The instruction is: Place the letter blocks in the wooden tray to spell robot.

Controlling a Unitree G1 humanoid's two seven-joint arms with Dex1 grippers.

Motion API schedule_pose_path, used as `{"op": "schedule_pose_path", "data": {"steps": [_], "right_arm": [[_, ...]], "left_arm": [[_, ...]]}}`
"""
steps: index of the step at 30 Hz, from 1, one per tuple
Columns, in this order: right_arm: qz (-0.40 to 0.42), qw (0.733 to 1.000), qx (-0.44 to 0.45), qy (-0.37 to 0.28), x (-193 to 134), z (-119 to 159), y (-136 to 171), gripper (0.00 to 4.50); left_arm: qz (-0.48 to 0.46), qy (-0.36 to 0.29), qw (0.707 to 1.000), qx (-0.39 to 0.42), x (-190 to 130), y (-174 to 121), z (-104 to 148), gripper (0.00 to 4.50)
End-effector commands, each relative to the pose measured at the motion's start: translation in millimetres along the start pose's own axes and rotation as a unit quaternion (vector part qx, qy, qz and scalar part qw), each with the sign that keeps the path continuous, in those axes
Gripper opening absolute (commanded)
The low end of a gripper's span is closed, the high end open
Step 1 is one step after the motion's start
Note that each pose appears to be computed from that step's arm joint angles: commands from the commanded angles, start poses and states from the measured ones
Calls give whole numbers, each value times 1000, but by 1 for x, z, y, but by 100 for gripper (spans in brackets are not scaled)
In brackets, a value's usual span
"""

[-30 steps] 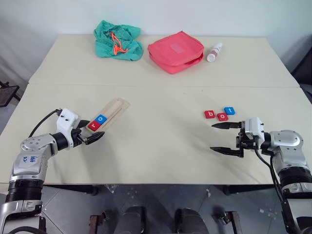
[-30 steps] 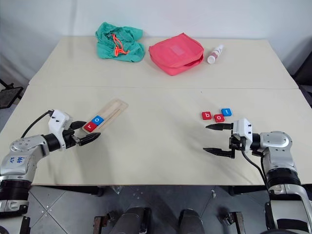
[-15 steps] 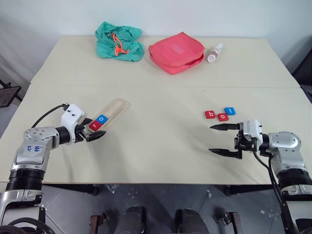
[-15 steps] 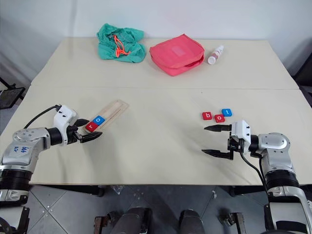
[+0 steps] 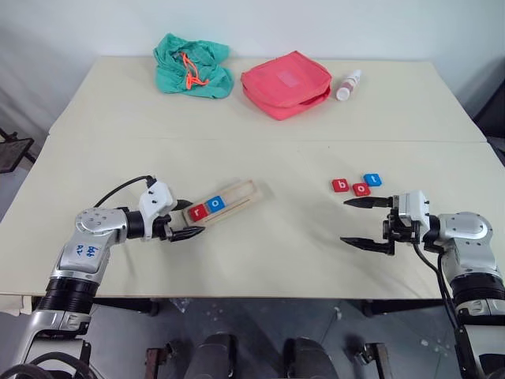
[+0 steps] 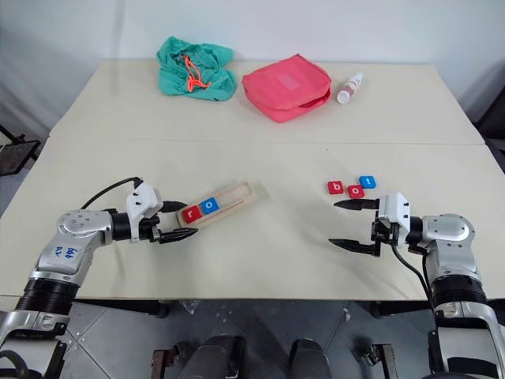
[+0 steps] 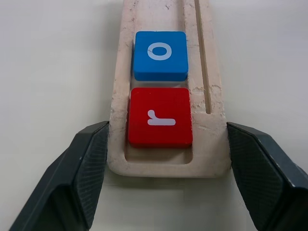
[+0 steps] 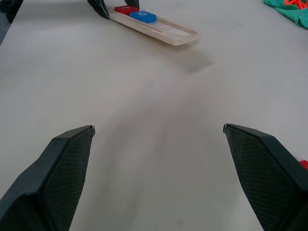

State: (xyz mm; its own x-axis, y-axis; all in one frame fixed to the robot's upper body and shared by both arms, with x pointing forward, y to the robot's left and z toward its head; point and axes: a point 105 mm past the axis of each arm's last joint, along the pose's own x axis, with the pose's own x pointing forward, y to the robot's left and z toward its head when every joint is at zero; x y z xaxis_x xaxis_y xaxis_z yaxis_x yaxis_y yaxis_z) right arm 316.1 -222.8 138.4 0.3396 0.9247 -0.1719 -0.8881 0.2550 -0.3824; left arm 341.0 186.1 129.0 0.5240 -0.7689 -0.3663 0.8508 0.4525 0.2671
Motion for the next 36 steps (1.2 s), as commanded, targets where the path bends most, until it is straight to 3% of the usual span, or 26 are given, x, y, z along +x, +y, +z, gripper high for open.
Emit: {"op": "schedule_pose_path", "data": {"steps": [1,9,25,36], "right_arm": [[-10,1000,-28,1,-14,11,-3,450],[-35,998,-31,34,-39,7,-1,450],[-79,994,-29,64,-69,5,4,450],[-88,993,-29,67,-70,6,5,450]], "left_arm": [[-21,-26,999,38,8,-1,21,338],[-115,-73,985,102,43,-32,44,338],[-198,-82,974,69,100,-87,50,338],[-207,-48,974,74,114,-90,55,338]]}}
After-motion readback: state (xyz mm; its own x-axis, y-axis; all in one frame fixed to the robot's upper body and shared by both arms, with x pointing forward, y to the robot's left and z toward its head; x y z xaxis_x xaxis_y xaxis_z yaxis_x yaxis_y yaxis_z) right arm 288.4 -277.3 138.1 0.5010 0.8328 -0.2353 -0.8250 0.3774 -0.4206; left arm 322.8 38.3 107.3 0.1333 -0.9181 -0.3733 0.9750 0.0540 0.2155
